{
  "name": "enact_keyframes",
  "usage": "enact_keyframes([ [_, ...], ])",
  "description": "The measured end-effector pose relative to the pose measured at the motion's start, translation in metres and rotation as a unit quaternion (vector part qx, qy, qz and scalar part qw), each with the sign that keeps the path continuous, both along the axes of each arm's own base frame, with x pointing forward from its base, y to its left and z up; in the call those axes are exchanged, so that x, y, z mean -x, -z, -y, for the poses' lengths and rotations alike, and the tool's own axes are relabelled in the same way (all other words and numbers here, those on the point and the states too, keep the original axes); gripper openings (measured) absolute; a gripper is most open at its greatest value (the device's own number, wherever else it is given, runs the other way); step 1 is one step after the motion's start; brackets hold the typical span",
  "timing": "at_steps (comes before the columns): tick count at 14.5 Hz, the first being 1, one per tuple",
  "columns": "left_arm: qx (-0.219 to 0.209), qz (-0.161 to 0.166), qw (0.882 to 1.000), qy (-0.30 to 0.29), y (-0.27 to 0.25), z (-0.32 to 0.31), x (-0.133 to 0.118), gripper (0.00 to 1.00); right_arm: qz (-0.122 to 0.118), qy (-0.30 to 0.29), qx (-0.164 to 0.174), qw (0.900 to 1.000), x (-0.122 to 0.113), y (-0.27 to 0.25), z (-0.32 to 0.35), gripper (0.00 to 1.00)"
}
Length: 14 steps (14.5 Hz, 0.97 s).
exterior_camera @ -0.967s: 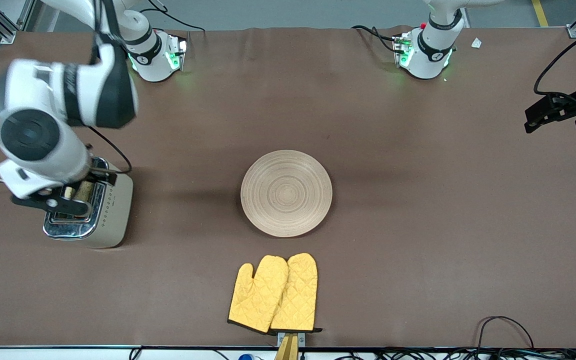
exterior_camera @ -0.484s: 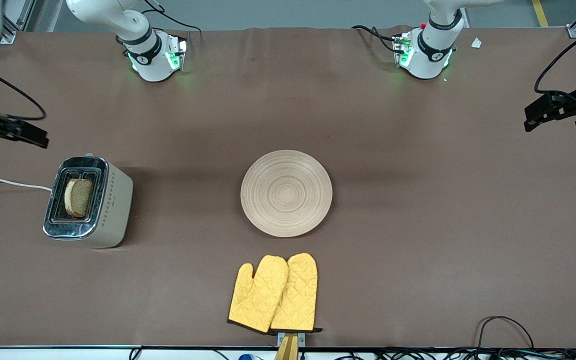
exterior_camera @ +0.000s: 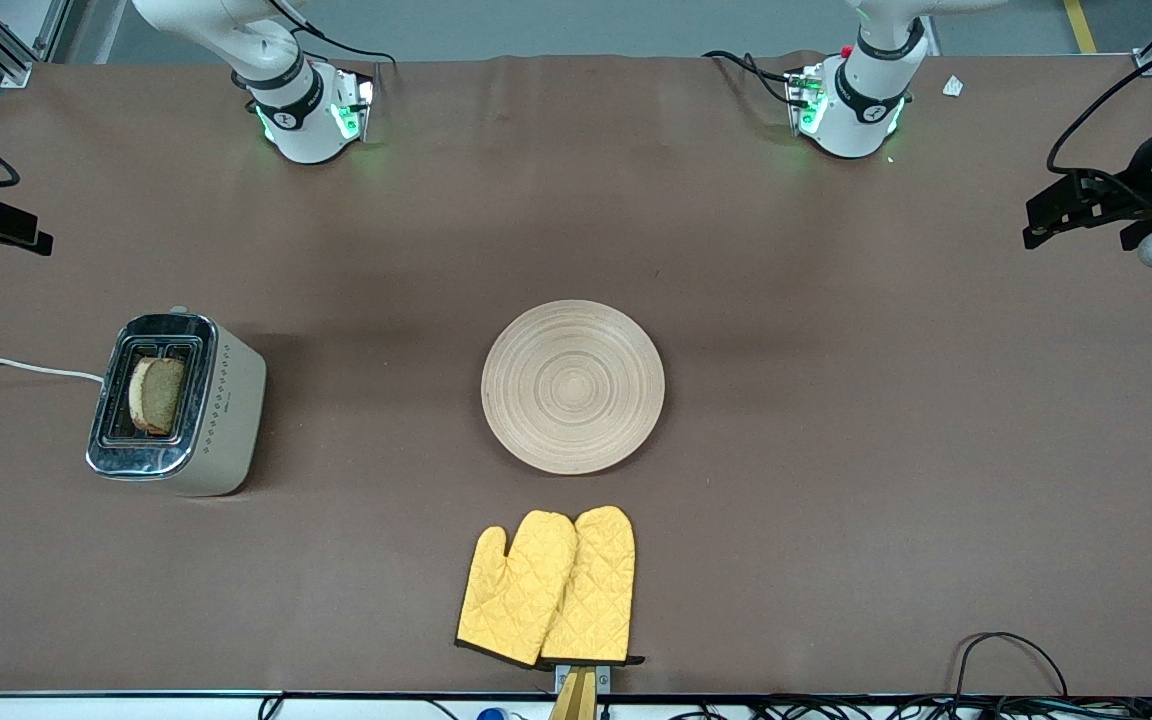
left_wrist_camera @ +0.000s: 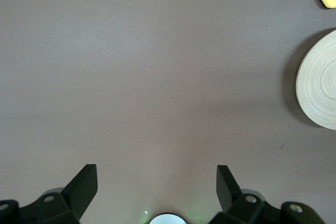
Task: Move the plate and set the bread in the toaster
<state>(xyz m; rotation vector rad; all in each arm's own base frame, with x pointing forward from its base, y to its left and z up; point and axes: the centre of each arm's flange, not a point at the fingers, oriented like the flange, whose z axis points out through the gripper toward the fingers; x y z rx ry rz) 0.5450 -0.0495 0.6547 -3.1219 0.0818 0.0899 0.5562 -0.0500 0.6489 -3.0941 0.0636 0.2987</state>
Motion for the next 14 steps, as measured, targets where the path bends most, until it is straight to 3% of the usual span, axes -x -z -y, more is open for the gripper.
enact_keyframes([
  [6, 0.001, 0.006, 1.000, 0.001, -0.002, 0.001, -0.001, 1.00, 0.035, -0.019, -0.007, 0.999, 0.026, -0.006, -0.013, 1.00],
  [14, 0.001, 0.007, 1.000, 0.002, -0.002, 0.002, -0.001, 1.00, 0.045, -0.031, 0.004, 0.998, 0.037, -0.003, -0.024, 1.00],
])
